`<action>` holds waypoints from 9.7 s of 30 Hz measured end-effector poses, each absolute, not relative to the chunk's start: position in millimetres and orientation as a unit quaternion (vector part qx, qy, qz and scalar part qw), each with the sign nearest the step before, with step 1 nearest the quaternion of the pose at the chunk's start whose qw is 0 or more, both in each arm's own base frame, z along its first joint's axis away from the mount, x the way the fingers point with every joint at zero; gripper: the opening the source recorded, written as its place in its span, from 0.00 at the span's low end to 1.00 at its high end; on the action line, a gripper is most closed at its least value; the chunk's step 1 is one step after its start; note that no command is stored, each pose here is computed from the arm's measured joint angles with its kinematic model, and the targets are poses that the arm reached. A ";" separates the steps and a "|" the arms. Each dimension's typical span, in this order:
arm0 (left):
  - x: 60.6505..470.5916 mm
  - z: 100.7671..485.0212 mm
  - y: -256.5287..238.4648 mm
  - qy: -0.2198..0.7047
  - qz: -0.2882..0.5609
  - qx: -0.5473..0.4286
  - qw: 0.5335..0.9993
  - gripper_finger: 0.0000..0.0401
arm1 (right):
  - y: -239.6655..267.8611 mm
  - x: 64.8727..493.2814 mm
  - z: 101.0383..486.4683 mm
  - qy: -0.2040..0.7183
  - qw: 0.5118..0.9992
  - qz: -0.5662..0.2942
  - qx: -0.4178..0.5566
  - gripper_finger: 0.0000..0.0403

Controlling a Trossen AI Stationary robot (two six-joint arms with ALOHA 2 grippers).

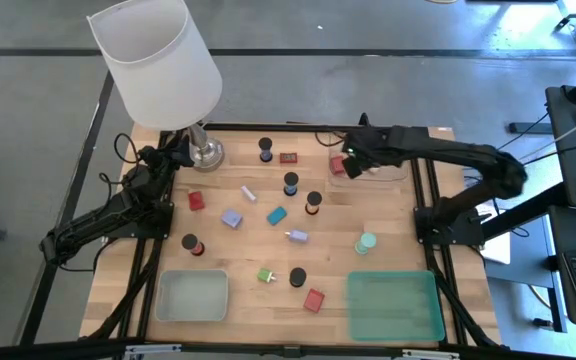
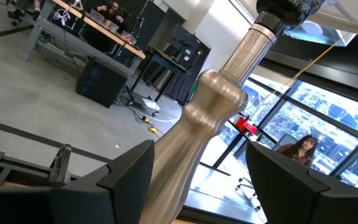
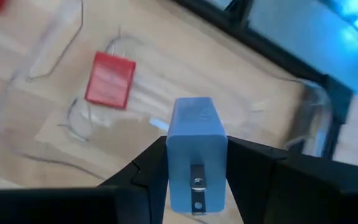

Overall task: Pick & Place Office items
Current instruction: Put the right blue charger adapter into the transparent bin, then put the light green hourglass into the green bin, then put the orange hourglass into the green bin

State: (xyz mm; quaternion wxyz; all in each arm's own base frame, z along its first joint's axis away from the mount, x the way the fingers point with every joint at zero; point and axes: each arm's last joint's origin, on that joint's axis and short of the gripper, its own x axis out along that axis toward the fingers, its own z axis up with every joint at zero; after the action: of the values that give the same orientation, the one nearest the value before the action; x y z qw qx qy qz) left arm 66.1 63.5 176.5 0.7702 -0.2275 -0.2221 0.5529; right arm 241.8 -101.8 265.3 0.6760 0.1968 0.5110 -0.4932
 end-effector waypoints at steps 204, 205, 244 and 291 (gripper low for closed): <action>66.2 176.5 63.4 -0.222 0.553 -0.227 0.771 0.63 | 201.4 119.0 219.6 0.733 0.593 -0.229 0.242 0.51; 66.2 176.5 63.5 -0.222 0.553 -0.227 0.771 0.63 | 202.0 119.6 217.6 0.734 0.592 -0.233 0.239 0.51; 66.2 176.5 63.5 -0.222 0.552 -0.227 0.771 0.63 | 176.2 113.5 252.1 0.688 0.655 -0.170 0.261 0.68; 66.2 175.8 63.5 -0.218 0.554 -0.227 0.771 0.63 | 25.3 287.8 244.8 0.271 0.737 -0.351 0.510 0.88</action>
State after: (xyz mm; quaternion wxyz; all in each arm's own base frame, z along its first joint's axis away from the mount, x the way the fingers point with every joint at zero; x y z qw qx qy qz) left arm 66.2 63.5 175.8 0.7709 -0.2272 -0.2181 0.5536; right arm 287.8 25.3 244.8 0.7371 0.5102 0.2707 -0.3509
